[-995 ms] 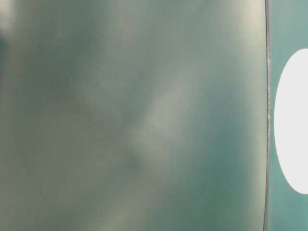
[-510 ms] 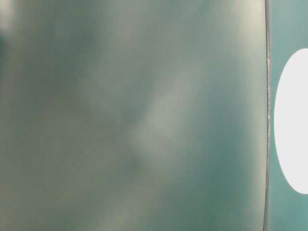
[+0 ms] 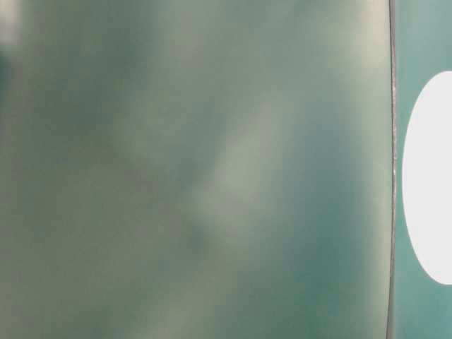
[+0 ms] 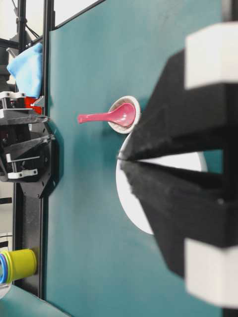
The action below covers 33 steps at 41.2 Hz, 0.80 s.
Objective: Scoop the yellow hexagonal prism block from the bowl with a spoon using the right arm.
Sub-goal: 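Open the right gripper and move it down to the pink spoon handle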
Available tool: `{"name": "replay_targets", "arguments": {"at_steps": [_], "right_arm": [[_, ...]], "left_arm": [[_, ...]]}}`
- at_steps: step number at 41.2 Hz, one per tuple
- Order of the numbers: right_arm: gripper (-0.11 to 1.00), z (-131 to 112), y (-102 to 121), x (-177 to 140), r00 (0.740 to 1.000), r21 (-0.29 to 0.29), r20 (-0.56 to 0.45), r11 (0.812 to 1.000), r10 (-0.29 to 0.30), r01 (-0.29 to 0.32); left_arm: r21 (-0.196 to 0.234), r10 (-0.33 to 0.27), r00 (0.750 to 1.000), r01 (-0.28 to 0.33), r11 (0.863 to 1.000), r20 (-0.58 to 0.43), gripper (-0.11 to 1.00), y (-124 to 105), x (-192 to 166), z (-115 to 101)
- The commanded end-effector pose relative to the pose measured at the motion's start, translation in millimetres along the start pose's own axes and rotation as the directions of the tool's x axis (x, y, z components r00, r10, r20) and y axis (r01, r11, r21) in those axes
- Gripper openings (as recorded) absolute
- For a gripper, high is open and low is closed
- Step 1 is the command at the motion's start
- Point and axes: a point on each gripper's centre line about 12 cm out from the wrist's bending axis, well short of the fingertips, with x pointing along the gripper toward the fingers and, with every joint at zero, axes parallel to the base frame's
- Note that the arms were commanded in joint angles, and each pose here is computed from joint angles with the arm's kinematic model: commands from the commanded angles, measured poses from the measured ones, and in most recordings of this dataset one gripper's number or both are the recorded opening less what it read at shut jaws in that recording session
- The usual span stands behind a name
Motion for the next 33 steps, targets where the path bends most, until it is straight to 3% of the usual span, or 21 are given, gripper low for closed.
{"name": "replay_targets", "arguments": {"at_steps": [1, 9, 24, 33], "right_arm": [[0.45, -3, 4, 3, 1.000, 0.007, 0.021, 1.000, -0.015, 0.015], [0.45, -20, 13, 2, 0.998, 0.008, -0.004, 0.998, -0.056, 0.056], [0.45, -43, 25, 1, 0.996, -0.035, -0.067, 0.997, -0.066, 0.064], [0.45, -53, 29, 4, 0.993, -0.030, -0.096, 0.997, -0.070, 0.068]], "left_arm": [[0.000, 0.000, 1.000, 0.000, 1.000, 0.021, 0.10, 0, 3, 10], [0.000, 0.000, 1.000, 0.000, 1.000, 0.014, 0.10, 0, 3, 9], [0.000, 0.000, 1.000, 0.000, 1.000, 0.014, 0.10, 0, 3, 9], [0.000, 0.000, 1.000, 0.000, 1.000, 0.011, 0.10, 0, 3, 8]]}}
